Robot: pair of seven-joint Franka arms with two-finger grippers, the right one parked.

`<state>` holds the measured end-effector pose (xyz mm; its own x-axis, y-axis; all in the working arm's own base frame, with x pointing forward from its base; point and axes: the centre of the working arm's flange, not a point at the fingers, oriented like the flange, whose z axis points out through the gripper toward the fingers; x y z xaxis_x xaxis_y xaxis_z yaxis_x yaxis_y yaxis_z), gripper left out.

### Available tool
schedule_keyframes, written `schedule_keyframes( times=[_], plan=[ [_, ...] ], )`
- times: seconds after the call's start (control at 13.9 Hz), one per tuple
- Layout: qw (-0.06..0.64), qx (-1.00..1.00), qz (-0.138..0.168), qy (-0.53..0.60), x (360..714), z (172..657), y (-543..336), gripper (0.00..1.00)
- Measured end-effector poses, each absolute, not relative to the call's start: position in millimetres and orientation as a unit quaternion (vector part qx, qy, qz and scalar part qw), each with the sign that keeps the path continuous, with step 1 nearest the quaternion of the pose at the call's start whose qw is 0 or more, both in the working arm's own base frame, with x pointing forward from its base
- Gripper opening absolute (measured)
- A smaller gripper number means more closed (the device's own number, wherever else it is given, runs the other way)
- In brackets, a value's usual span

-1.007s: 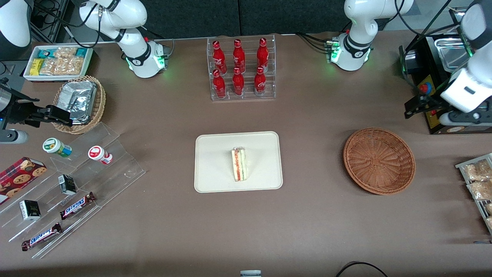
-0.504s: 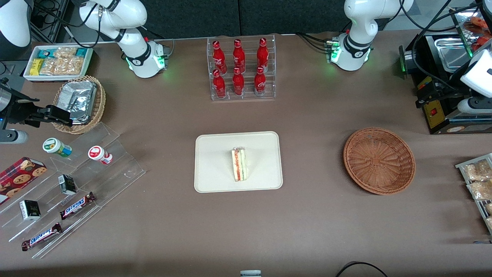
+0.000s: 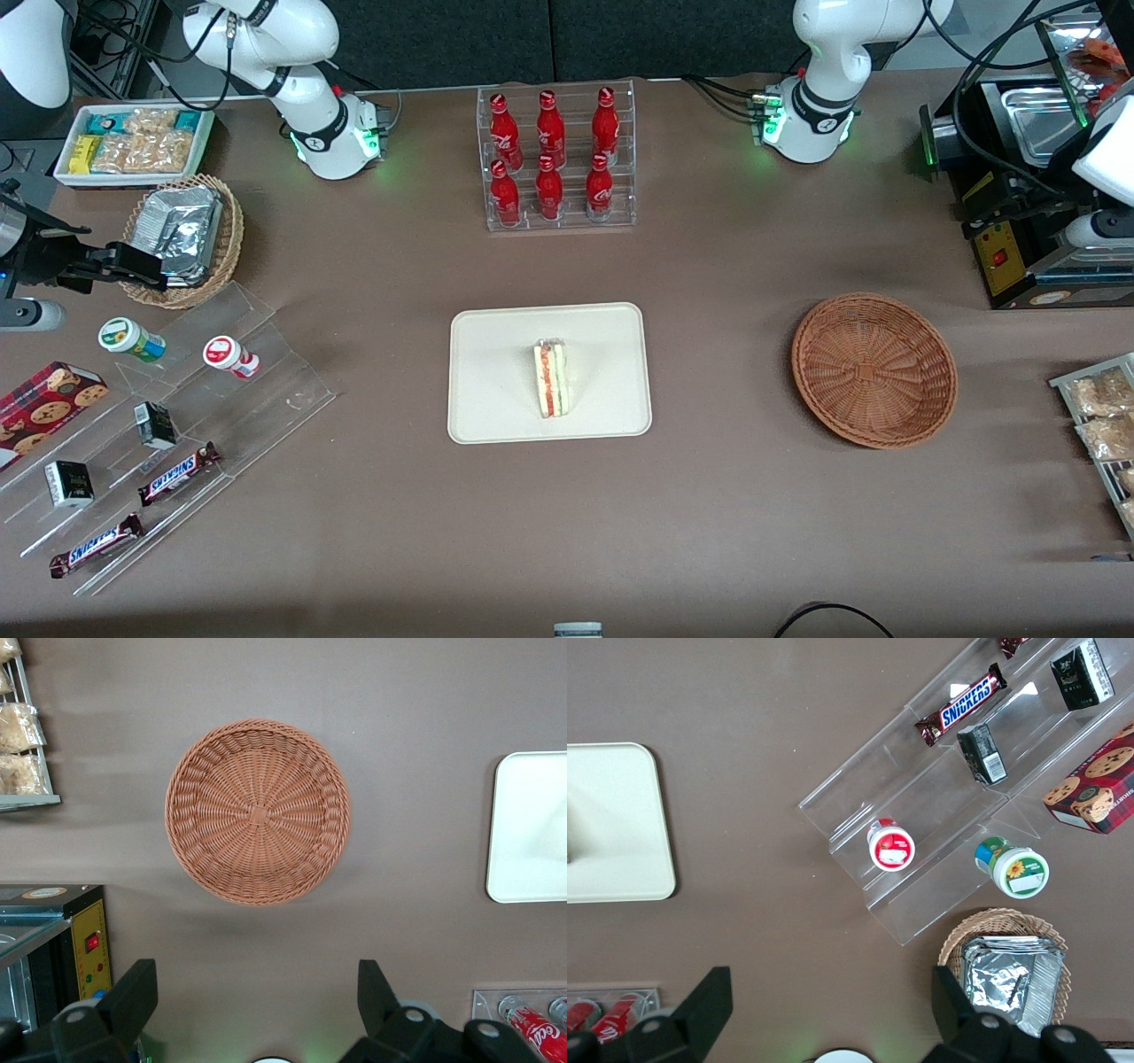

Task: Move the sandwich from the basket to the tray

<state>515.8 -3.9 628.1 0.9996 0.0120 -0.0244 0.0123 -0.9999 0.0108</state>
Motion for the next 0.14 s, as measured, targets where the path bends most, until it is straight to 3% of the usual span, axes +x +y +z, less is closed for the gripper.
schedule_keyframes(
  times=[0.14],
  plan=[
    [0.005,1.000,-0.013,0.006,516.2,627.6,-3.8,1.00]
  ],
)
